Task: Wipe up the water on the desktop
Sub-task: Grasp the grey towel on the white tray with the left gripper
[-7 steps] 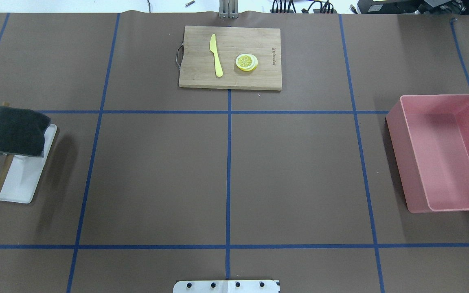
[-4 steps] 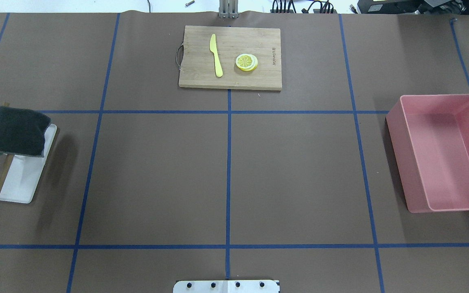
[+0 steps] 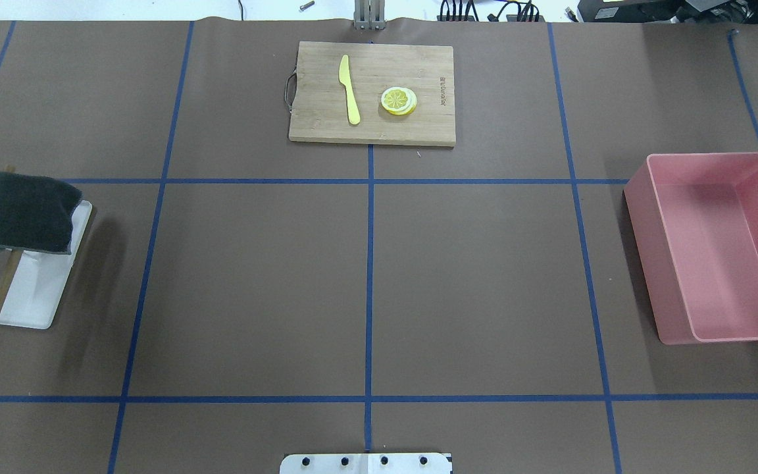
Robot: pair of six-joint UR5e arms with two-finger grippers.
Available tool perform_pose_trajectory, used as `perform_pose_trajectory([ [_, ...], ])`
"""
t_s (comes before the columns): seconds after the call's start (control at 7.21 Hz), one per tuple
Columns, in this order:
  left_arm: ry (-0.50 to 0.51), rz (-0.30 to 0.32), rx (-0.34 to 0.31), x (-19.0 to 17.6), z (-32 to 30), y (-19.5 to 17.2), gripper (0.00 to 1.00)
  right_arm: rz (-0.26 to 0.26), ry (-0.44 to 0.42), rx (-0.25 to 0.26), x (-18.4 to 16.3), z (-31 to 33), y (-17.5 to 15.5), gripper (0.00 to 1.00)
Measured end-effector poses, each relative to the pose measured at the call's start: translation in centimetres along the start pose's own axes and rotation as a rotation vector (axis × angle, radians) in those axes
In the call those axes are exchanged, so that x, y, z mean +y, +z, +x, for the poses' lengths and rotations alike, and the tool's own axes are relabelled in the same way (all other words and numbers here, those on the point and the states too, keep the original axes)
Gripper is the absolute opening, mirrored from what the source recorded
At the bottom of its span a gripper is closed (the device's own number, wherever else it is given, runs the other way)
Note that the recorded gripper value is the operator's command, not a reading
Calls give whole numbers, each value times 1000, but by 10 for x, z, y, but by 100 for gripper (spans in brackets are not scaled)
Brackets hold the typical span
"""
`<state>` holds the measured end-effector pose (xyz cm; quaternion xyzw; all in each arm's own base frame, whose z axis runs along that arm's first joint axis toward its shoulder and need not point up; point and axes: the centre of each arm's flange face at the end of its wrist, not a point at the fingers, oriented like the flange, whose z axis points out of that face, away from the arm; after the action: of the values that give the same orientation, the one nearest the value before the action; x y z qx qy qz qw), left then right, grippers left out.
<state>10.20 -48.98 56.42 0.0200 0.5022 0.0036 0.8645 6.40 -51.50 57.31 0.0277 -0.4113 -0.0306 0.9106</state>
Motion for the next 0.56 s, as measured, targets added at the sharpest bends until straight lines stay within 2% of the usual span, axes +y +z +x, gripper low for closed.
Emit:
perform_pose_trajectory([
  [0.28, 23, -21, 5, 1, 10, 11, 53, -1, 2, 0, 0, 1, 1, 100],
  [0.42, 34, -22, 7, 2, 11, 14, 41, -2, 3, 0, 1, 1, 1, 100],
  [0.56, 42, -20, 10, 2, 12, 15, 38, -3, 4, 0, 1, 2, 2, 100],
])
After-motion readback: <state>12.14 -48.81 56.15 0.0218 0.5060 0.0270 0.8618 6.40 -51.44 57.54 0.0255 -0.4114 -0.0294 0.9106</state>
